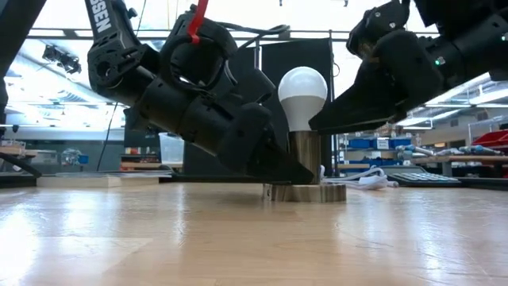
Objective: Screw lightbulb
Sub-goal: Insert the lightbulb into the lamp
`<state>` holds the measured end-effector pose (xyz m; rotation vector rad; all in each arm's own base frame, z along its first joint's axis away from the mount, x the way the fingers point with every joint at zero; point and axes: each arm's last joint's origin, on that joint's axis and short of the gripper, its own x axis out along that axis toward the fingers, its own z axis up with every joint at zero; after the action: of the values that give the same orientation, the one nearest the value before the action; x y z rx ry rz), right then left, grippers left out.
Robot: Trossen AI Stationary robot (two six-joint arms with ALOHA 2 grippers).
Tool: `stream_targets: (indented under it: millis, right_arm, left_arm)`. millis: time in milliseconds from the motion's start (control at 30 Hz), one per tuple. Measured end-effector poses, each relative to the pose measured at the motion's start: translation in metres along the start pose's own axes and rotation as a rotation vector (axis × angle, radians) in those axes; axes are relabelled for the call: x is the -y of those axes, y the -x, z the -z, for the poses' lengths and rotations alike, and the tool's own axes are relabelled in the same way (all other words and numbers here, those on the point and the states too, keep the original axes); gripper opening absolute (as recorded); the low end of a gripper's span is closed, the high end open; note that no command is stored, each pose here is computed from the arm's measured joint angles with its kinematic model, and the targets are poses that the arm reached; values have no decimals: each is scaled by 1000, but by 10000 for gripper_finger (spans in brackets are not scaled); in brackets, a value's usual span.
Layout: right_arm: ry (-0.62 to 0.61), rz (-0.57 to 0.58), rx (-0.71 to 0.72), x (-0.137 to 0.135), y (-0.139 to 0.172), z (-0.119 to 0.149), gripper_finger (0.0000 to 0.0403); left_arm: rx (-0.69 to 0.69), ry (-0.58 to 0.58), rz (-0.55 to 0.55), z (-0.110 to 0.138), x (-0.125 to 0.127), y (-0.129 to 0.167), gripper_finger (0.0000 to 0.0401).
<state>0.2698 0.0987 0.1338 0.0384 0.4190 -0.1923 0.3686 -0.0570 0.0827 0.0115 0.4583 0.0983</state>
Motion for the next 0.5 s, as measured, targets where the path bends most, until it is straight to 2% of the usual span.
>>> stream_targets:
  millis: [300, 500]
  right_arm:
    - [8, -165, 11, -38, 24, 9, 307]
    - [34, 75, 38, -30, 24, 12, 307]
  left_arm:
    - [-24, 0, -36, 2, -3, 0, 172]
    - [-16, 0, 0, 1, -1, 0, 172]
